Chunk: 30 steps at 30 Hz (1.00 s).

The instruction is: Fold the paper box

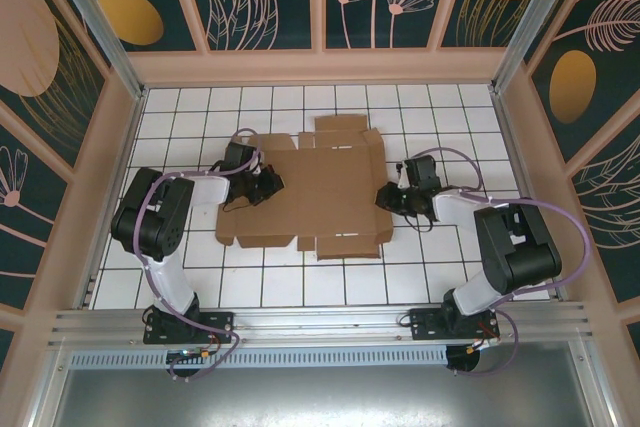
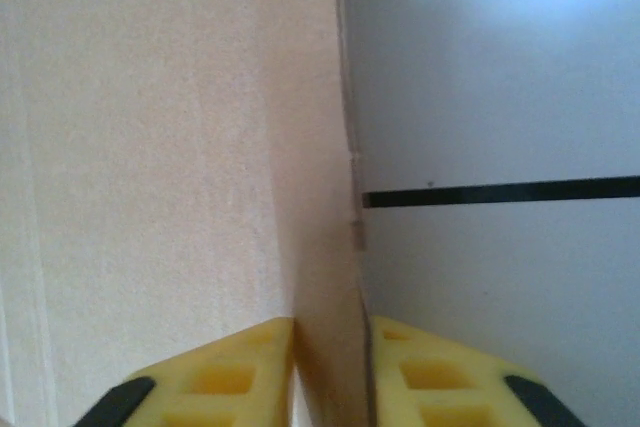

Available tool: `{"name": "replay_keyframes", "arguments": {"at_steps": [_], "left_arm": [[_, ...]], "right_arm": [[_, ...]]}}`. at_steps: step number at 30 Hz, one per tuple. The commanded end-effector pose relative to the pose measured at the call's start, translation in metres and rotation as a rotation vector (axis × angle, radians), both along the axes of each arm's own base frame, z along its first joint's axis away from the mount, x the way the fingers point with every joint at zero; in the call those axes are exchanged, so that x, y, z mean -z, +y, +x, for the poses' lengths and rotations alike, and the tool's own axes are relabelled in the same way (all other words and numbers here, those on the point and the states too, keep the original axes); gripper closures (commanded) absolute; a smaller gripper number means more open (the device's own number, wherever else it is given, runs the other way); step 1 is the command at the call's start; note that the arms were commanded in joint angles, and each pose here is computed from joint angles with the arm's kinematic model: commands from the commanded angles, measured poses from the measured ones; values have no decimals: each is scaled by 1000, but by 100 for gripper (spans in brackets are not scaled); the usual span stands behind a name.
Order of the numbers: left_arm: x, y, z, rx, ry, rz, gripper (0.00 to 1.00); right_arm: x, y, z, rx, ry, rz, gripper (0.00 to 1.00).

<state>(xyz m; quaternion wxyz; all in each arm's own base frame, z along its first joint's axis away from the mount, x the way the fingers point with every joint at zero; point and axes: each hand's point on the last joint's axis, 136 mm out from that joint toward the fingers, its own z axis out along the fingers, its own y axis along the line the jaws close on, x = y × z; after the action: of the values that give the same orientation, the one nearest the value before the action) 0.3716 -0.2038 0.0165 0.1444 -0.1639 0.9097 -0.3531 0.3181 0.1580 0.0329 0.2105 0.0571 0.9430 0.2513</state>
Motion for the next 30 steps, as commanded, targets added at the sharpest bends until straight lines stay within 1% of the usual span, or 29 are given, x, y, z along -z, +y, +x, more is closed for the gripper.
{"name": "replay_keyframes", "arguments": {"at_steps": [1, 3, 6, 7, 8, 10, 12, 15, 16, 18, 20, 22, 23, 24, 26, 27, 28, 30], "left_arm": [[13, 0, -21, -4, 80, -16, 100], [8, -12, -26, 21, 76, -29, 100], [-2, -44, -36, 103, 63, -38, 100], [-6, -51, -38, 117, 53, -44, 100], [-15, -58, -38, 127, 36, -61, 100], [-36, -63, -35, 117, -10, -114, 100], [-60, -64, -26, 120, -77, -135, 100], [-116, -63, -8, 124, -223, -157, 99], [-128, -59, 0, 109, -253, -153, 94], [-157, -51, 17, 79, -315, -177, 80], [-172, -48, 32, 72, -327, -195, 68], [-183, -58, 45, 96, -328, -219, 63], [-192, -65, 51, 108, -333, -254, 59], [-199, -72, 57, 119, -335, -301, 56], [-210, -81, 67, 120, -340, -337, 46], [-215, -85, 73, 117, -341, -336, 43], [-215, -89, 79, 115, -330, -330, 41], [-210, -97, 91, 104, -277, -303, 41]], "right_arm": [[-23, -1, 21, -37, -102, -195, 85], [-32, 7, 27, -90, -138, -326, 91], [-49, 14, 39, -140, -208, -509, 92], [-53, 10, 45, -134, -225, -563, 92], [-60, 15, 47, -157, -255, -618, 92], [-72, 18, 55, -181, -310, -727, 92], [-84, 22, 63, -208, -374, -827, 92], [-102, 26, 75, -236, -468, -937, 91], [-107, 28, 78, -250, -493, -950, 90], [-119, 36, 83, -302, -558, -952, 90], [-132, 47, 84, -345, -631, -918, 89], [-142, 58, 83, -388, -683, -862, 88], [-147, 62, 83, -393, -701, -841, 88], [-149, 65, 83, -402, -705, -825, 88], [-150, 68, 82, -412, -707, -817, 88], [-148, 68, 82, -418, -705, -824, 88], [-147, 69, 82, -423, -702, -828, 88], [-146, 68, 83, -427, -702, -846, 89]]}}
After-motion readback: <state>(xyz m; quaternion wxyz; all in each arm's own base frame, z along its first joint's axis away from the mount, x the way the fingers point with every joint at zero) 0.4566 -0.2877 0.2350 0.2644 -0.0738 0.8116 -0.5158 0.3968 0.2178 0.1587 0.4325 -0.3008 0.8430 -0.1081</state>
